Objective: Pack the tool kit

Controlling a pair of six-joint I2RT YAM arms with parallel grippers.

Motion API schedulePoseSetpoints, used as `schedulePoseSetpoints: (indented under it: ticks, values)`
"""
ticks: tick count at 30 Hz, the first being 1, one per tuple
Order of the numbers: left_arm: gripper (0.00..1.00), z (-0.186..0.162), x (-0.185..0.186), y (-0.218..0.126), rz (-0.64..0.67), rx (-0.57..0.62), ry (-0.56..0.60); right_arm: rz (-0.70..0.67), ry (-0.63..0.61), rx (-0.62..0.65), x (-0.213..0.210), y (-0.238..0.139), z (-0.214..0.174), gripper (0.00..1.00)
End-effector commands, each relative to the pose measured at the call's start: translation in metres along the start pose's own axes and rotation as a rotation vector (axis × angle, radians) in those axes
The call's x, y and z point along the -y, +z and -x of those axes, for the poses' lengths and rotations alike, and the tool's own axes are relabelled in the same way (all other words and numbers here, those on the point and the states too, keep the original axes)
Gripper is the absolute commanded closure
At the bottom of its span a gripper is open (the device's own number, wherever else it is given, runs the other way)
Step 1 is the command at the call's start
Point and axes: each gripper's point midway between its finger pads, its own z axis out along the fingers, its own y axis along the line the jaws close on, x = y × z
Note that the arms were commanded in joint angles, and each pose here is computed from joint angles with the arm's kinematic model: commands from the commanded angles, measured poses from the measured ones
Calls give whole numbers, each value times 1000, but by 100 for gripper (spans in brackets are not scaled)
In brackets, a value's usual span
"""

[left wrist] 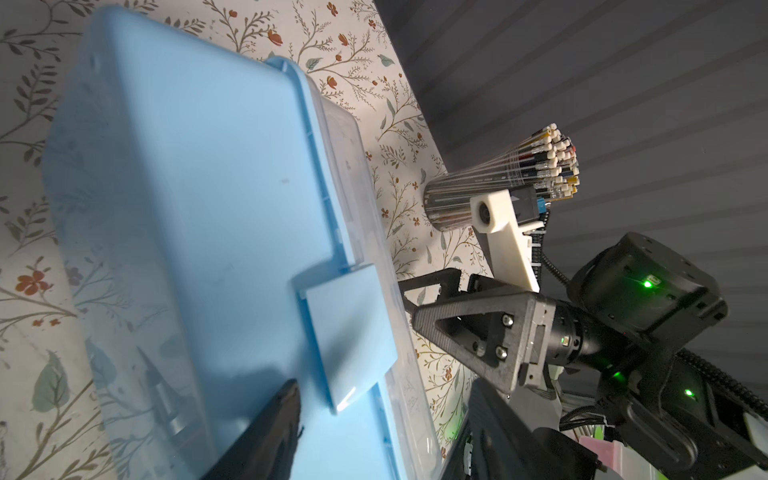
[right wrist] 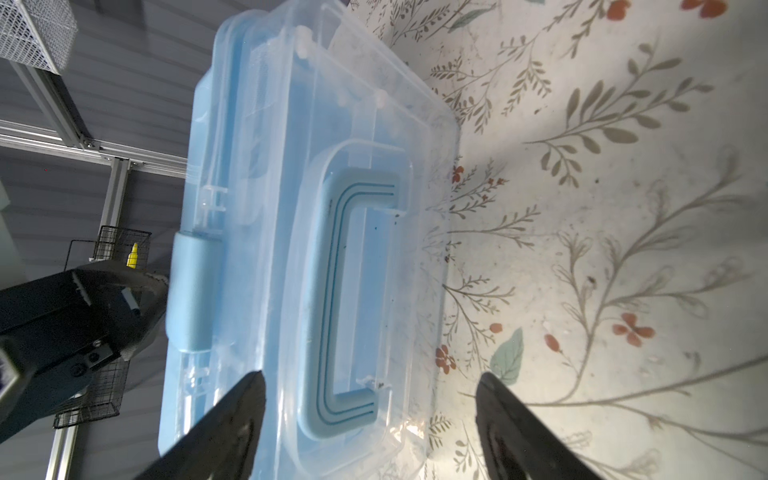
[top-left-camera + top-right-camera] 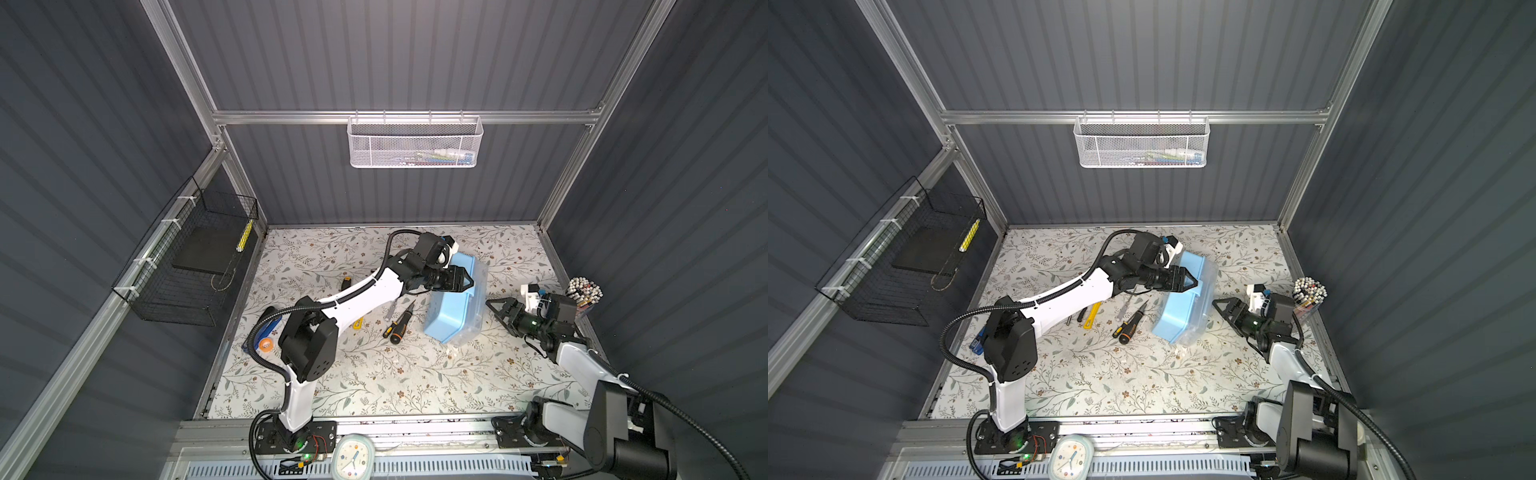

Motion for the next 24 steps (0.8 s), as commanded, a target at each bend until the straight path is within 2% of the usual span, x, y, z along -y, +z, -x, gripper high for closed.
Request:
schedulePoseSetpoints:
  ticks: [1, 11, 24]
  values:
    - [34, -5, 2, 6, -10, -37, -23, 47, -7, -8, -11, -2, -2, 20]
    - [31, -8, -9, 12, 45, -73, -55, 117, -5, -22, -20, 12, 2, 16]
    - [29, -14, -10, 19, 55, -125, -138, 127, -10, -33, -23, 18, 2, 16]
